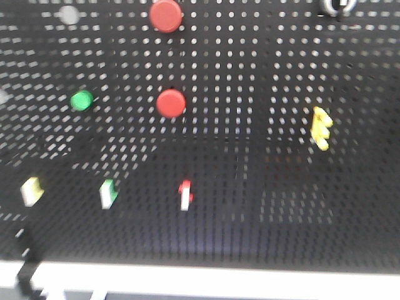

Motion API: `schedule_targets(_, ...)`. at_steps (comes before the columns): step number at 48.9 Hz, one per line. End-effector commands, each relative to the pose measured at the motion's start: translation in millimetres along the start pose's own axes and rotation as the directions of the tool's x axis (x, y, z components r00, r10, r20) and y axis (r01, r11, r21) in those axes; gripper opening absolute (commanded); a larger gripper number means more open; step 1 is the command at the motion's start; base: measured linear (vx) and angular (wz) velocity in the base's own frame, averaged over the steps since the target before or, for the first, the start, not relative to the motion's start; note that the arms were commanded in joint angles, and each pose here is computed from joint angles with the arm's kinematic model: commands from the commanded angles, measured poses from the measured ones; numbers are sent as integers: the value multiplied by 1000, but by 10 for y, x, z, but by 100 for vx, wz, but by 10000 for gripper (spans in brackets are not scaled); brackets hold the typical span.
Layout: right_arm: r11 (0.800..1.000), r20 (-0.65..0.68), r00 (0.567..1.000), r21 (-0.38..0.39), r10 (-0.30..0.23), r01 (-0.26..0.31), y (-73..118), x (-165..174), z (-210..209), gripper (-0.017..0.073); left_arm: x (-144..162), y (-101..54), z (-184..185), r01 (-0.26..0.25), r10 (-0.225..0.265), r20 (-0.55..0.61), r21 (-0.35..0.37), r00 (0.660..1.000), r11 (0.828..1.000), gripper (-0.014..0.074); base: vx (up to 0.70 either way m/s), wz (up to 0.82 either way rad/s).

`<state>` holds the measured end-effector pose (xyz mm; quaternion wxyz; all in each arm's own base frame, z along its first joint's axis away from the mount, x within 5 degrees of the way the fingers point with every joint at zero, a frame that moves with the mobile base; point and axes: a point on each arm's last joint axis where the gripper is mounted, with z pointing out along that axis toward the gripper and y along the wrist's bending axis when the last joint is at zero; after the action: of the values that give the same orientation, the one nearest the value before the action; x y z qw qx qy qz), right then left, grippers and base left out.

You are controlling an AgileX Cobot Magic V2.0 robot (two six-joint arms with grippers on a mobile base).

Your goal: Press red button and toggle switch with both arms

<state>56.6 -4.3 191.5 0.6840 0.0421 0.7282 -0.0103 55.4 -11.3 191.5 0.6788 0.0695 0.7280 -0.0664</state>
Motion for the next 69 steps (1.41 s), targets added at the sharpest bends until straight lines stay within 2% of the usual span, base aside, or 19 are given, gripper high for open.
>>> schedule_targets(1, 1000, 92, 996, 0, -17, 17, 1, -50, -10, -3, 25, 7, 5, 9, -9, 67, -6, 998, 1000, 2, 30, -8)
schedule_targets(54, 1000, 92, 996, 0, -17, 17, 1, -50, -10, -3, 5, 8, 3, 9, -9, 86, -7, 996, 1000, 2, 7, -3)
schedule_targets(60, 1000, 97, 995, 0, -17, 18, 2, -56, -10, -3, -34, 12, -2, 10, -8, 126, -11, 992, 1000, 2, 0, 0)
schedule_targets(64, 1000, 172, 985, -5, -19, 21, 8, -126, -20, -3, -106, 17, -14, 12, -9, 194, -16, 981, 1000, 2, 0, 0)
schedule_targets(69, 1000, 241, 970, -16, 10, -6, 15, -243, -46, -3, -273, 25, -55, 64, -59, 310, -8, 949, 998, 2, 0, 0)
